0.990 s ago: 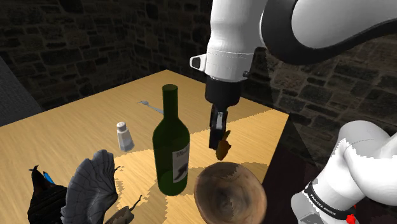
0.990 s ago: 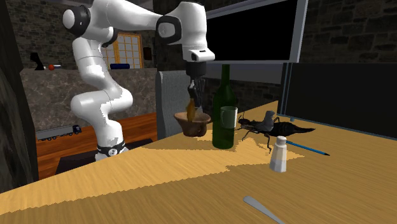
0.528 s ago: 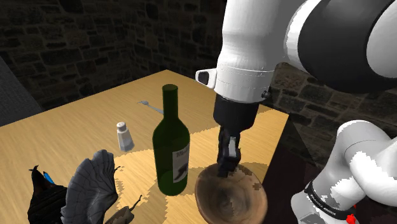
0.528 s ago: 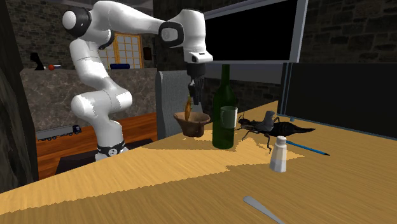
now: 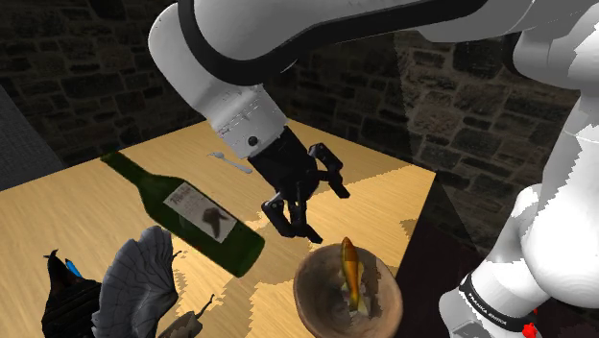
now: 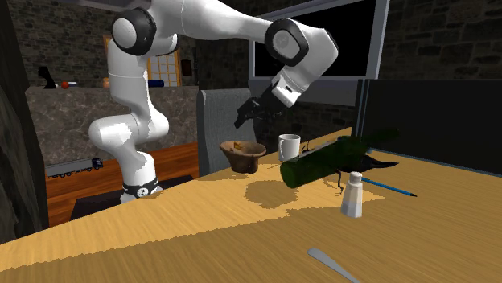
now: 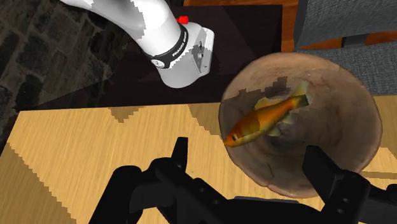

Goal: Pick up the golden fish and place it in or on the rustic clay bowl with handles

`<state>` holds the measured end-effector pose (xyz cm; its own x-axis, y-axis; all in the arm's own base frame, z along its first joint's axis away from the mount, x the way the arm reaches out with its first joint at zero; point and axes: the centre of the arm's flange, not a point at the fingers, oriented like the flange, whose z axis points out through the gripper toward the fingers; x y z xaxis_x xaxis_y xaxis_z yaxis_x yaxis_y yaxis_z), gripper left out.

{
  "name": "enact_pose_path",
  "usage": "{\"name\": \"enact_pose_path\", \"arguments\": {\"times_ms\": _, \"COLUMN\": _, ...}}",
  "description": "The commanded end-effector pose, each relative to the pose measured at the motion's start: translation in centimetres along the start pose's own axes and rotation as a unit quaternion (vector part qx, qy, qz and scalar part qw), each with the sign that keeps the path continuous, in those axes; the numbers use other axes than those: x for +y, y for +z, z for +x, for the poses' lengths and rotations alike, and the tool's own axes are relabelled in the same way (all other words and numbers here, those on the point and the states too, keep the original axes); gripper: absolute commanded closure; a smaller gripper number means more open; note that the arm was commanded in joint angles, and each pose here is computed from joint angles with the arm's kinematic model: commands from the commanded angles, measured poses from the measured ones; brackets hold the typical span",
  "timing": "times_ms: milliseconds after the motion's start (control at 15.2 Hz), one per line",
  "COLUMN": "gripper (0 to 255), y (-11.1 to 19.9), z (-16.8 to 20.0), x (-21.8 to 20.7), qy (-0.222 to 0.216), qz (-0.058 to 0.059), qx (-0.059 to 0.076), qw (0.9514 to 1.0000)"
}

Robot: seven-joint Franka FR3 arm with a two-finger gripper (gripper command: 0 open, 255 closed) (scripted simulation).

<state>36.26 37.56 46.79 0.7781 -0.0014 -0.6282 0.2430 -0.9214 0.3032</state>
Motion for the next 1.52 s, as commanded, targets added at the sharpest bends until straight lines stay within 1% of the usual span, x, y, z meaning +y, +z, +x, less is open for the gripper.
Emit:
{"name": "enact_pose_path", "arguments": {"times_ms": 0, "gripper": 0, "y": 1.4, "z": 0.3, "x": 0.0, "qy": 0.008, "qz": -0.009, "qx": -0.014, "qw": 0.9998}}
{"name": "enact_pose_path", "arguments": {"times_ms": 198, "gripper": 0, "y": 3.3, "z": 0.3, "x": 0.0, "qy": 0.008, "qz": -0.009, "qx": -0.014, "qw": 0.9998}}
{"name": "enact_pose_path", "arguments": {"times_ms": 726, "gripper": 0, "y": 3.3, "z": 0.3, "x": 0.0, "qy": 0.008, "qz": -0.009, "qx": -0.014, "qw": 0.9998}}
{"name": "enact_pose_path", "arguments": {"times_ms": 792, "gripper": 255, "y": 3.3, "z": 0.3, "x": 0.0, "qy": 0.008, "qz": -0.009, "qx": -0.014, "qw": 0.9998}}
{"name": "enact_pose_path", "arguments": {"times_ms": 1386, "gripper": 255, "y": 3.3, "z": 0.3, "x": 0.0, "qy": 0.008, "qz": -0.009, "qx": -0.014, "qw": 0.9998}}
{"name": "enact_pose_path", "arguments": {"times_ms": 1452, "gripper": 0, "y": 3.3, "z": 0.3, "x": 0.0, "qy": 0.008, "qz": -0.009, "qx": -0.014, "qw": 0.9998}}
